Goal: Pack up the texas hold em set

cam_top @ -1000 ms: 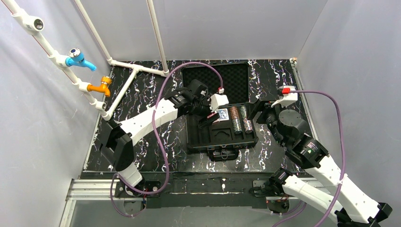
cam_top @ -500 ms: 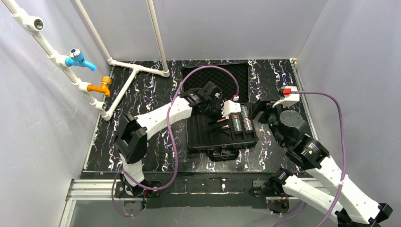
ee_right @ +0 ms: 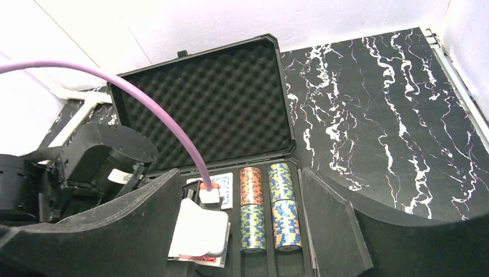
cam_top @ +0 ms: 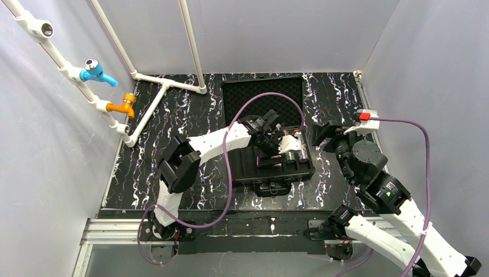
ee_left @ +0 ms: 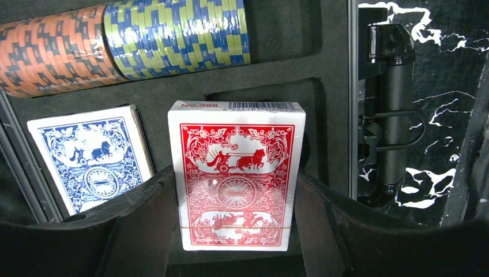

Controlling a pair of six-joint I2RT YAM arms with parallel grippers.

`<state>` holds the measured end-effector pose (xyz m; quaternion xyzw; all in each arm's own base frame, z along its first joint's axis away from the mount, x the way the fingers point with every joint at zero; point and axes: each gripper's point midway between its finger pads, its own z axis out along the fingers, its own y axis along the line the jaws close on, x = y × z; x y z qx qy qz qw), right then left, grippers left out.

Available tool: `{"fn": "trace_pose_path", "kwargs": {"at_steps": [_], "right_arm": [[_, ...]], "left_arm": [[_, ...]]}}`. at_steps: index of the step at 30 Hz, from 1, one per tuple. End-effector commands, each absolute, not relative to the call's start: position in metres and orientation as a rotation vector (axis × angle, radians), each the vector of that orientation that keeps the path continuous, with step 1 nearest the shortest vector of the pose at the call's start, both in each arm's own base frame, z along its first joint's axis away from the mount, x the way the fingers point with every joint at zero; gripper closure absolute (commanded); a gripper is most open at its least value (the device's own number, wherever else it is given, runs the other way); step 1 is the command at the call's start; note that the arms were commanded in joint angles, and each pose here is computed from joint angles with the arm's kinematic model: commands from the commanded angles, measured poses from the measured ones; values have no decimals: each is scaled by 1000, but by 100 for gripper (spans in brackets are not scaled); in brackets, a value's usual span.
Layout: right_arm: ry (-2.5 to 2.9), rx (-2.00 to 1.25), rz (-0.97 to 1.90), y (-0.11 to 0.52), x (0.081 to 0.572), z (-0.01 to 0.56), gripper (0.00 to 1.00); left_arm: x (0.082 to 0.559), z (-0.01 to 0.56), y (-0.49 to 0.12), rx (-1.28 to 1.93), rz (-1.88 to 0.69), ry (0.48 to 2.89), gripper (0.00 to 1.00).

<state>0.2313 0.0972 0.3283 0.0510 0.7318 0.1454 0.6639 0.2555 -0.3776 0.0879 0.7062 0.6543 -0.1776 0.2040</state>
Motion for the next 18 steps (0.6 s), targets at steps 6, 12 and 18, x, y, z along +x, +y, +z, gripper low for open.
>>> {"fn": "trace_pose_path", "kwargs": {"at_steps": [6, 12, 18], "right_arm": [[1606, 154, 333, 91, 231, 339, 16], [1609, 155, 333, 91, 231, 336, 16], [1612, 155, 331, 91, 231, 335, 16]], "left_arm": [[255, 90, -383, 1980, -434, 1851, 100], [249, 81, -381, 1983, -393, 1926, 100], [251, 77, -383, 1925, -337, 2020, 100]]}}
